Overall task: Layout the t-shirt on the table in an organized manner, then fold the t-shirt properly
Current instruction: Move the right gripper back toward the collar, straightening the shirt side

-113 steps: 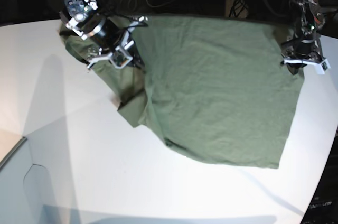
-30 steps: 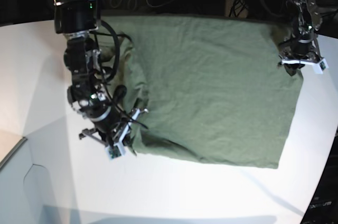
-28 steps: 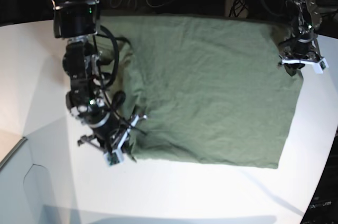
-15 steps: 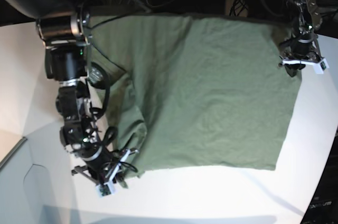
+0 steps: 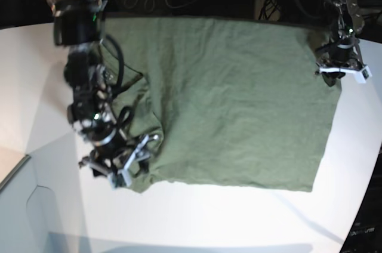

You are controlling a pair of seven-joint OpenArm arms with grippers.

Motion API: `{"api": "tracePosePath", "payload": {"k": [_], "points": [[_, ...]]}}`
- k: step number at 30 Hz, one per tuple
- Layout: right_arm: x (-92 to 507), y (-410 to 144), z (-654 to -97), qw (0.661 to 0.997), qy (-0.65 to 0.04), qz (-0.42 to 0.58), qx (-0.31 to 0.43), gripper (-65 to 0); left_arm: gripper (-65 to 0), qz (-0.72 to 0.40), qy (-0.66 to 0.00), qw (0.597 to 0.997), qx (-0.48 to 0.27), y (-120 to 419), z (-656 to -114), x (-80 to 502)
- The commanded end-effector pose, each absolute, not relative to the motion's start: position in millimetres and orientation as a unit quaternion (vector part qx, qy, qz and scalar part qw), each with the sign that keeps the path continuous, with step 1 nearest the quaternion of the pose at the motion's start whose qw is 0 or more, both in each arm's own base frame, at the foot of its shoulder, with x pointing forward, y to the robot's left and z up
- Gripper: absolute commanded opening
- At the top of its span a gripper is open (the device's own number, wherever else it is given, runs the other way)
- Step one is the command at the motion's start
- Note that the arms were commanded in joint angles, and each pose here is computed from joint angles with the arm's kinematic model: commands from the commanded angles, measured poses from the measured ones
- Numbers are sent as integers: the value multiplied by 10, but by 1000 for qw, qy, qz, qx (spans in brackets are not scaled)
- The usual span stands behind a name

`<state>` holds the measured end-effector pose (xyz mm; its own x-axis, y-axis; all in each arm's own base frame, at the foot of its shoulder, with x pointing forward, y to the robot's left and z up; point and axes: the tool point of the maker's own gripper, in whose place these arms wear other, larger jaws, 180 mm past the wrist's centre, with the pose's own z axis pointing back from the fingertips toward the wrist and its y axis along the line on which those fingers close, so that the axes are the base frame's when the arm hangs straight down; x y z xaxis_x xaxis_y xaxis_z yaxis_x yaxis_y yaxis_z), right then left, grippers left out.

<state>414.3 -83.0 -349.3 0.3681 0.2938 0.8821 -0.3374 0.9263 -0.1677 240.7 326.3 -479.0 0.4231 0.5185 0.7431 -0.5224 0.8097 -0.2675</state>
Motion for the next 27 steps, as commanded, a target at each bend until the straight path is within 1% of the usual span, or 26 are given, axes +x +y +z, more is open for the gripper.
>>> {"api": "tracePosePath", "payload": {"k": [1,4,8,12,15,19,27], "points": [[4135,-709,-3340,813,-549,191,35,-297,-412,312,-394,864,2,3217,-4949,2257],[3796,-590,-3592,837,-513,185,49,-297,-412,312,-395,864,3,3224,-4942,2266],[3479,-575,-3902,858,-477,181,59,-296,-412,311,-395,864,3,3230,-4939,2266],[3358,-597,-4145,874,-448,178,62,-296,-412,311,-395,864,3,3226,-4941,2268],[3341,-699,-4292,887,-432,158,46,-296,-412,311,-395,864,3,3226,-4941,2268],[3408,-846,-4293,890,-436,131,18,-295,-412,311,-395,864,3,3226,-4941,2268],[3440,-850,-4272,889,-439,130,16,-300,-412,310,-397,864,3,3234,-4932,2277]]}}
